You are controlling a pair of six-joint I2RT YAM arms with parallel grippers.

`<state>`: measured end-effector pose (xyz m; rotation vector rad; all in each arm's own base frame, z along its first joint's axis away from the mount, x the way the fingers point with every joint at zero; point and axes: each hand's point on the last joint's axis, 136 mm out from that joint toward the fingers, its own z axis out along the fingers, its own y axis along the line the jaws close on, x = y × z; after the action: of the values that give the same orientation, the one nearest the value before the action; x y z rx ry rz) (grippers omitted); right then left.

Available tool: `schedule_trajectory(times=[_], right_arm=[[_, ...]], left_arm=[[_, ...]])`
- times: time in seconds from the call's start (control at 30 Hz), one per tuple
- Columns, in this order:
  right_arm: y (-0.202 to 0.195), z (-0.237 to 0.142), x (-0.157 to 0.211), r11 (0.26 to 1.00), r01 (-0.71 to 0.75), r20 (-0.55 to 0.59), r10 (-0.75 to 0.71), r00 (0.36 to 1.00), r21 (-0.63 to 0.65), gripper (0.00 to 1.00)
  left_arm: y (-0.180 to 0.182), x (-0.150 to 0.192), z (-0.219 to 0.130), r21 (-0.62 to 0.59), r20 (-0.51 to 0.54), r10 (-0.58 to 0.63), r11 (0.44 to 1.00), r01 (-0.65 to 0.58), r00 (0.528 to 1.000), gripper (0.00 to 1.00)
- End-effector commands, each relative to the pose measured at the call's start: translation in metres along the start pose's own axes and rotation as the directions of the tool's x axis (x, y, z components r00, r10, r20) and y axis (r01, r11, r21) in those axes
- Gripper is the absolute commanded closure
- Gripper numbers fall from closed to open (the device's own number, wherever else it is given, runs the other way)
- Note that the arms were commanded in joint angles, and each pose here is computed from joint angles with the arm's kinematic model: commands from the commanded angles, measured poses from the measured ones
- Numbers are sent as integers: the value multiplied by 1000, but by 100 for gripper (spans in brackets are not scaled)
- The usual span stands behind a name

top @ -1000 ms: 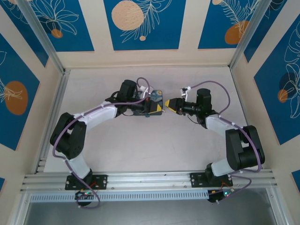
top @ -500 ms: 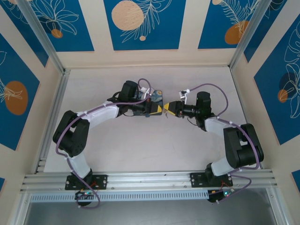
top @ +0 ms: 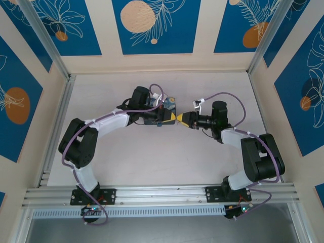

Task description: Unlock a padlock with a key

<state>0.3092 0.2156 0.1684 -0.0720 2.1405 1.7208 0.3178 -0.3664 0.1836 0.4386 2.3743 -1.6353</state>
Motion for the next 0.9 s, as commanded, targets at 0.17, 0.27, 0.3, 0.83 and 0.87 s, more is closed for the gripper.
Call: schedule_trajectory(times=[0.17, 0.27, 0.3, 0.83, 0.87], right_arm=[[4, -1, 8, 1000, -1, -15, 1, 1000, -12, 94], [3, -2, 6, 1000, -9, -5, 9, 1000, -7, 100], [3, -2, 6, 1000, -16, -1, 16, 1000, -5, 100], [-12, -8, 3, 983, -141, 138, 124, 983, 118, 100], [-13, -9, 2, 981, -146, 148, 127, 981, 127, 100]], left_arm=[[-3, -16, -1, 21, 28, 23, 1000, -23, 999, 100], [-1, -17, 0, 20, 30, 17, 1000, -18, 999, 100], [-1, -17, 0, 19, 31, 14, 1000, -15, 999, 100], [8, -38, -32, -43, 208, -31, 998, 41, 978, 57], [9, -41, -38, -46, 235, -36, 998, 49, 971, 46]])
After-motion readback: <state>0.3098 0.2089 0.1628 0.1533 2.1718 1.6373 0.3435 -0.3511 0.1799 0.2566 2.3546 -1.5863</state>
